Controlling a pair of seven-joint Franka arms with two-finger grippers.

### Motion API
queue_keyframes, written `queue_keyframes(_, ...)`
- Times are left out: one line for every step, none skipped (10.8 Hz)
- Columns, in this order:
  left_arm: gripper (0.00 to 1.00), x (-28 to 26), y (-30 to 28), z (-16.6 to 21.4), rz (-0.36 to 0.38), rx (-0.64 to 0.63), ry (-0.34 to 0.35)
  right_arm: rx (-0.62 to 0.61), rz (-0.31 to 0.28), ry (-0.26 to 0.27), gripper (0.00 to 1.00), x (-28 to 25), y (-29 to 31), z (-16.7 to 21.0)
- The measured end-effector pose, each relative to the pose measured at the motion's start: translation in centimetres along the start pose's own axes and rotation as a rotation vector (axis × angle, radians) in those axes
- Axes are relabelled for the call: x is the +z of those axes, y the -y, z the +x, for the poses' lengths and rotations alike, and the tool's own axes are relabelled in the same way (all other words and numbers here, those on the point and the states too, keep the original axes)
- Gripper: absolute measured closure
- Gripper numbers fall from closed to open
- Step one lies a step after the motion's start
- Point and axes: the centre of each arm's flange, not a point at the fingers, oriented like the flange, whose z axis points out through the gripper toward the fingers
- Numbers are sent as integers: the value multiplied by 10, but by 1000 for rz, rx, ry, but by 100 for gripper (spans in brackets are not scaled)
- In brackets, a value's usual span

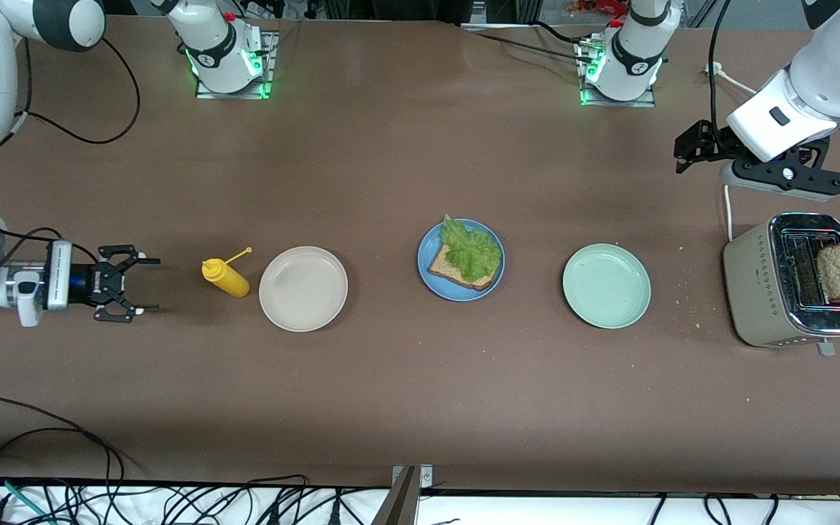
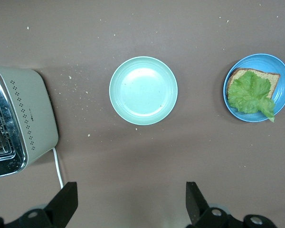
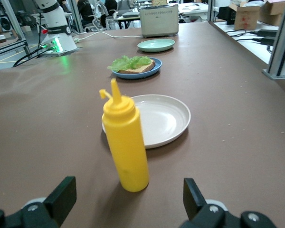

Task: Make sandwich in blue plate with both arms
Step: 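Open the right gripper and align it beside the mustard bottle, then close the right gripper around the yellow mustard bottle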

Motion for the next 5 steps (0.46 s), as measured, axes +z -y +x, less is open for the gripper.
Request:
queue_keyframes(0,0,0,0,0,0,0,-19,14,-12,0,11,2,-16)
queue_keyframes(0,0,0,0,0,0,0,-30,28,-23,0,22,3,-29)
queue_keyframes(0,0,0,0,0,0,0,-32,35,-39,0,32,4,-39)
queue_keyframes(0,0,0,0,0,0,0,-45,31,-65,0,41,5,-47)
queue_keyframes(0,0,0,0,0,-1,0,-61,25,-103,0,53,5,-55)
